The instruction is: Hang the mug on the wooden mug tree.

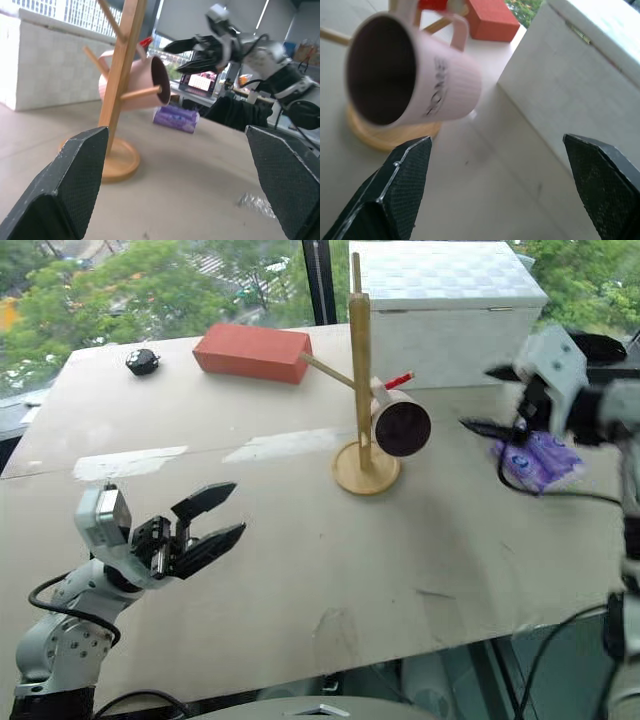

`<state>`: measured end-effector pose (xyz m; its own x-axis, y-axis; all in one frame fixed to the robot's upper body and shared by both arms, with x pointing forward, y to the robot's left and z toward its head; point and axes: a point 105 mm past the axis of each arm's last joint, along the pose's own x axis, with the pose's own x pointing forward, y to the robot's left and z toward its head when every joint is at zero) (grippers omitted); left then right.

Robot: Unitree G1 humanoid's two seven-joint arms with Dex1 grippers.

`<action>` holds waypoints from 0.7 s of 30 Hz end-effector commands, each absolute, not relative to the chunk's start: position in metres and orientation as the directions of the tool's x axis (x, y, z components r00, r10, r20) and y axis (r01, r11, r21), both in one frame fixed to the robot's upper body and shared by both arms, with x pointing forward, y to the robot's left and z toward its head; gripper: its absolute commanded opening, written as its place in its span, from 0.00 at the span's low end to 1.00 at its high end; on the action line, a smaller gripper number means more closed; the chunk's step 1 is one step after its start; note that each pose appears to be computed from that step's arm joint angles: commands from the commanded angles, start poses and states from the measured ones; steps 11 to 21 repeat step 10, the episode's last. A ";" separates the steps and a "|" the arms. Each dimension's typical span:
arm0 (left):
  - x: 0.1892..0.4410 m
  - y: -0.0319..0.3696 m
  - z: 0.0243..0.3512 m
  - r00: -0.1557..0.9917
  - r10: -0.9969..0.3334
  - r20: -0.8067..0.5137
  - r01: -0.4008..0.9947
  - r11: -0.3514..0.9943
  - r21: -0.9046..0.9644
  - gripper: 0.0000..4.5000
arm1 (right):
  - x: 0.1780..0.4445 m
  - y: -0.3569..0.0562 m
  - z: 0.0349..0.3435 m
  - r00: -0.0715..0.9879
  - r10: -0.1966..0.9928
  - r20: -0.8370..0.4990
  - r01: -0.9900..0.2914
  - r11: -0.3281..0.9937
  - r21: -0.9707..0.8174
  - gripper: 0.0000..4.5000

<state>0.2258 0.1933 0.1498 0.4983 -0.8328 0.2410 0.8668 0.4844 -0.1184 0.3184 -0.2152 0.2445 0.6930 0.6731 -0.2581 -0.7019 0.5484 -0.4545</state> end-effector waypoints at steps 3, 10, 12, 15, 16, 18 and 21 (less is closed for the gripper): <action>0.227 0.217 0.128 0.562 -0.822 0.095 0.827 0.558 -0.067 1.00 | 0.259 -0.227 0.216 0.783 0.593 -0.188 -0.612 0.680 -0.404 0.94; 0.237 0.234 0.113 0.613 -0.786 -0.078 0.788 0.616 -0.013 1.00 | 0.230 -0.233 0.159 0.865 0.455 -0.213 -0.500 0.817 -0.287 0.94; 0.237 0.234 0.113 0.613 -0.786 -0.078 0.788 0.616 -0.013 1.00 | 0.230 -0.233 0.159 0.865 0.455 -0.213 -0.500 0.817 -0.287 0.94; 0.237 0.234 0.113 0.613 -0.786 -0.078 0.788 0.616 -0.013 1.00 | 0.230 -0.233 0.159 0.865 0.455 -0.213 -0.500 0.817 -0.287 0.94; 0.237 0.234 0.113 0.613 -0.786 -0.078 0.788 0.616 -0.013 1.00 | 0.230 -0.233 0.159 0.865 0.455 -0.213 -0.500 0.817 -0.287 0.94; 0.237 0.234 0.113 0.613 -0.786 -0.078 0.788 0.616 -0.013 1.00 | 0.230 -0.233 0.159 0.865 0.455 -0.213 -0.500 0.817 -0.287 0.94; 0.237 0.234 0.113 0.613 -0.786 -0.078 0.788 0.616 -0.013 1.00 | 0.230 -0.233 0.159 0.865 0.455 -0.213 -0.500 0.817 -0.287 0.94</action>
